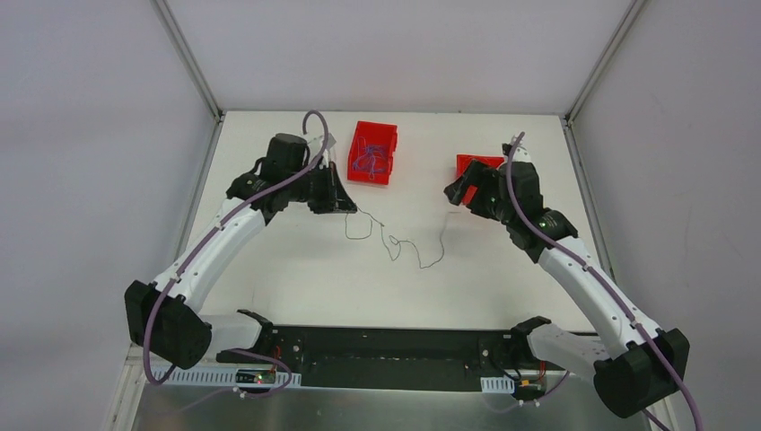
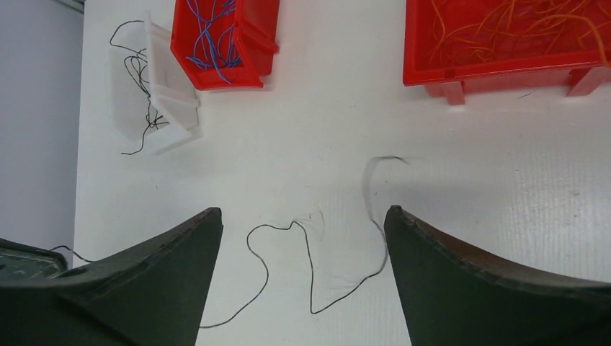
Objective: Untangle the cables
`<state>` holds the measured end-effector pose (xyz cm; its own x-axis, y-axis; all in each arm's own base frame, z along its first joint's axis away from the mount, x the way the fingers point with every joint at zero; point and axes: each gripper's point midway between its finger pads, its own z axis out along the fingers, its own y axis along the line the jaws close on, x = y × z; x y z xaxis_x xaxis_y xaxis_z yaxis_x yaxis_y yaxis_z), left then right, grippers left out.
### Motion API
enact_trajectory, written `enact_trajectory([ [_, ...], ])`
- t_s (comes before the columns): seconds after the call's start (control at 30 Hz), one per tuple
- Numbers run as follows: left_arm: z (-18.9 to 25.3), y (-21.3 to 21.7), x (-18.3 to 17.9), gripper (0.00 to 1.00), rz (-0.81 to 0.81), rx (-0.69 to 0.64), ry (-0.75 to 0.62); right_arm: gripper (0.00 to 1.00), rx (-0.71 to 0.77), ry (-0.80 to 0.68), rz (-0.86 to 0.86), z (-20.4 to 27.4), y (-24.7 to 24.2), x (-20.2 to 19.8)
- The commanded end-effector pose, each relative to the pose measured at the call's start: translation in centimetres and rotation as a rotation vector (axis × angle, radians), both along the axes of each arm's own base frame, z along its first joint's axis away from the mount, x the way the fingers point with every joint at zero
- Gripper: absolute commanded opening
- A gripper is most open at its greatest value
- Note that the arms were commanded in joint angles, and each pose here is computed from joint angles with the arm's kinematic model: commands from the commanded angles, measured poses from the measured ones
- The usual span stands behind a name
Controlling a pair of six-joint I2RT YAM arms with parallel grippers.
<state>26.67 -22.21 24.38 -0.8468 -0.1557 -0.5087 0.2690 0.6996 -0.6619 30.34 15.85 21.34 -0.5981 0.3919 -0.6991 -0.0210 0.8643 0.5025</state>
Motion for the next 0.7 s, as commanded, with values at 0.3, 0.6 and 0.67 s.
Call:
enact_trajectory([
  [0.3,-2.3,-4.3,-0.4,0.01,-0.122,0.085,-0.045,0.93,-0.093,0.139,-0.077,-3.2,-3.8,-2.9],
  [0.6,-5.4,-7.4,0.4,0.03,-0.163,0.173,-0.03,0.94,0.013,0.317,0.032,-7.3,-1.6,-5.7],
  [0.67,-6.3,-8.3,0.7,0.04,-0.175,0.187,-0.019,0.94,0.015,0.323,0.027,-7.6,-1.6,-5.8],
])
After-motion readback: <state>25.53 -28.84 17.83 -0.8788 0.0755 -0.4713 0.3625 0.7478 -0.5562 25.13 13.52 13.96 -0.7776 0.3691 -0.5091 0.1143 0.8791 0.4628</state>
